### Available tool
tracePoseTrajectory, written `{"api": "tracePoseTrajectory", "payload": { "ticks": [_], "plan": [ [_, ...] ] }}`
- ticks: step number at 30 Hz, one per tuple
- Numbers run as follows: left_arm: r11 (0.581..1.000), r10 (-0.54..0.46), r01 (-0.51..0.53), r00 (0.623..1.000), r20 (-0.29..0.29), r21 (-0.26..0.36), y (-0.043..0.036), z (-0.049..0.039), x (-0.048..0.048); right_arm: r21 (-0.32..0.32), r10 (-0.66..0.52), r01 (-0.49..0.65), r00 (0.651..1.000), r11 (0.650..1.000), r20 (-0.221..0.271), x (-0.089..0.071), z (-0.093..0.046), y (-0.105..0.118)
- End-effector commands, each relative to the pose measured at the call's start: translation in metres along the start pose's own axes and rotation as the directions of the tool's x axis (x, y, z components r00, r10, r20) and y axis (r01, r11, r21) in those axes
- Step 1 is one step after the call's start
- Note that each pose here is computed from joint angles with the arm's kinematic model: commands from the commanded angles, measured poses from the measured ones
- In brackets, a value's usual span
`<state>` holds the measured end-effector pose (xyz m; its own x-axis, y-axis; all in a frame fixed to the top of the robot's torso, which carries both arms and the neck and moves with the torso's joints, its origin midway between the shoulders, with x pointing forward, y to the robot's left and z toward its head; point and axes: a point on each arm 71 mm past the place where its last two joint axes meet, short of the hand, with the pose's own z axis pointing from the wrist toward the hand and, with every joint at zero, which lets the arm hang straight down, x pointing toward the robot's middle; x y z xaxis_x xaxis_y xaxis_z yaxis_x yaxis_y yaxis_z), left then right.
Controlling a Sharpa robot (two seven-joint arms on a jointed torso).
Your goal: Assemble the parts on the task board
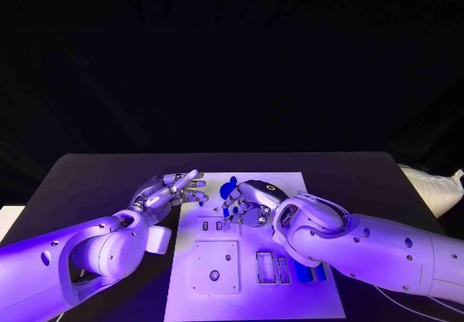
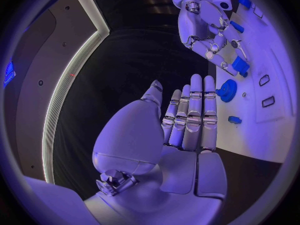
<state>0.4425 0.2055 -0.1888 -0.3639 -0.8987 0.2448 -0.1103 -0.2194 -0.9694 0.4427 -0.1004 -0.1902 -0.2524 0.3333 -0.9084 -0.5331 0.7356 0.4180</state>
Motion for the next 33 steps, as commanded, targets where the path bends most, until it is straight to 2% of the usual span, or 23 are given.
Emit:
{"api": "tracePoseTrajectory", "payload": {
  "ticks": [1, 14, 33],
  "plan": [
    [1.0, -0.008, 0.008, 1.0, -0.01, 0.015, -0.0015, 0.0001, 0.0, 0.023, -0.062, 0.063, 0.996, 0.998, -0.058, 0.009, 0.003, -0.001],
    [1.0, -0.005, 0.005, 1.0, -0.004, 0.016, -0.0019, -0.0003, -0.0028, 0.033, -0.094, 0.099, 0.987, 0.995, -0.129, 0.021, 0.004, -0.002],
    [1.0, -0.004, 0.004, 1.0, -0.001, 0.015, -0.0023, -0.001, -0.0045, 0.054, -0.124, 0.136, 0.975, 0.989, -0.182, 0.024, 0.001, -0.006]
  ]
}}
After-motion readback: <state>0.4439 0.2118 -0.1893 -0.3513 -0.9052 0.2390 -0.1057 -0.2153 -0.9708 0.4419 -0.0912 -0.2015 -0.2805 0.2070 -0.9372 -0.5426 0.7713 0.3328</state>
